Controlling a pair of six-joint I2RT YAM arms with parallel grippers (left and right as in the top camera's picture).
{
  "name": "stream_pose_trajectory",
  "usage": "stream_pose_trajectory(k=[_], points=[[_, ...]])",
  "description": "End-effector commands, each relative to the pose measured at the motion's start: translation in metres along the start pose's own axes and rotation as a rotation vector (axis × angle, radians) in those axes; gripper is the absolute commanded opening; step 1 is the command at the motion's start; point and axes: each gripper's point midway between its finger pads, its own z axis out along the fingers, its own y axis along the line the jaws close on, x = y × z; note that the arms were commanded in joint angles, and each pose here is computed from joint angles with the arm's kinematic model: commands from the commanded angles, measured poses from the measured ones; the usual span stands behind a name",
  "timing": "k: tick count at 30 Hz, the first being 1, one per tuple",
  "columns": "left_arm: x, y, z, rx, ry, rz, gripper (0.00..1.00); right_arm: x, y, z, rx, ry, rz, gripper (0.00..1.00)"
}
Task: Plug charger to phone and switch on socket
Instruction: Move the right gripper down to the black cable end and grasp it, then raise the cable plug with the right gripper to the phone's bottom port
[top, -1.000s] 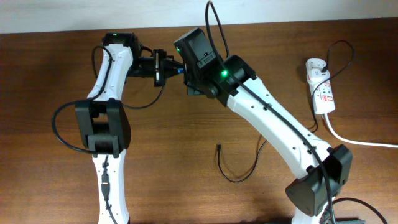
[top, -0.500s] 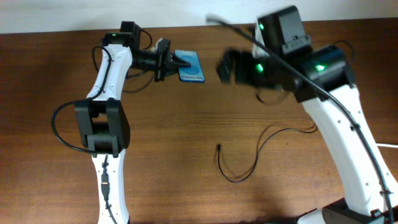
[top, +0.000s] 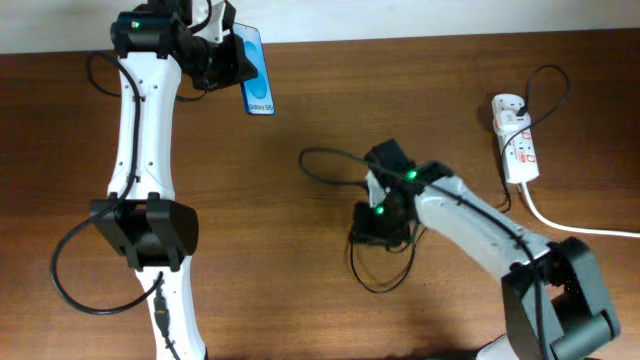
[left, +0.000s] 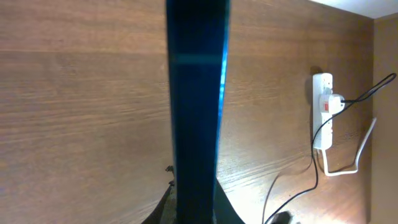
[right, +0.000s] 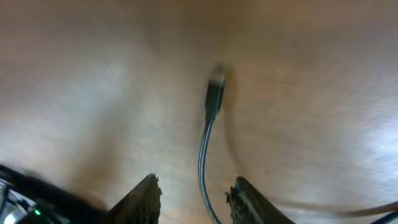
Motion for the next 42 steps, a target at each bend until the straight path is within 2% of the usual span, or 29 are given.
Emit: stream_pose_trajectory(k=[1, 3, 10, 14, 19, 28, 30, 31, 32, 34, 35, 37, 38, 40, 42], points=[[-0.001, -0.005, -0.010, 0.004, -0.015, 0.023, 0.00, 0.007, -0.002, 0.015, 0.030, -0.008, 0.088, 0.35], [0.001, -0.005, -0.010, 0.002, -0.007, 0.018, 0.00, 0.007, -0.009, 0.024, 0.056, 0.005, 0.115, 0.29], [0.002, -0.005, -0.010, 0.001, -0.002, 0.015, 0.00, -0.003, -0.021, 0.055, 0.110, 0.012, 0.122, 0.30], [0.002, -0.005, -0.010, 0.001, -0.002, 0.015, 0.00, -0.008, -0.018, 0.055, 0.094, -0.010, 0.111, 0.29], [0.002, -0.005, -0.010, 0.001, -0.002, 0.015, 0.00, -0.012, -0.020, 0.055, 0.107, -0.026, 0.108, 0.20], [0.002, -0.005, -0.010, 0.002, -0.002, 0.015, 0.00, -0.013, -0.019, 0.055, 0.104, -0.028, 0.100, 0.16], [0.002, -0.005, -0.010, 0.002, -0.002, 0.015, 0.00, -0.014, -0.018, 0.052, 0.097, -0.028, 0.106, 0.06], [0.002, -0.007, -0.010, 0.011, -0.004, 0.017, 0.00, -0.016, -0.017, 0.047, 0.088, -0.021, 0.118, 0.04], [0.000, -0.016, -0.010, 0.065, -0.006, 0.025, 0.00, -0.021, -0.012, 0.040, 0.062, -0.017, 0.101, 0.04], [-0.009, -0.058, -0.019, 0.309, -0.033, 0.083, 0.00, -0.046, 0.020, -0.008, -0.118, -0.059, 0.005, 0.04], [-0.010, -0.069, -0.022, 0.371, -0.038, 0.100, 0.00, -0.051, 0.033, -0.026, -0.185, -0.076, -0.038, 0.04], [-0.009, -0.104, -0.041, 0.595, -0.033, 0.158, 0.00, -0.054, 0.097, -0.118, -0.532, -0.174, -0.313, 0.04], [-0.004, -0.116, -0.050, 0.685, -0.012, 0.164, 0.00, -0.053, 0.113, -0.156, -0.603, -0.248, -0.410, 0.04], [0.005, -0.135, -0.069, 0.849, 0.029, 0.176, 0.00, -0.049, 0.128, -0.197, -0.619, -0.368, -0.499, 0.04], [0.012, -0.148, -0.087, 0.975, 0.062, 0.186, 0.00, -0.048, 0.133, -0.203, -0.630, -0.388, -0.526, 0.04]])
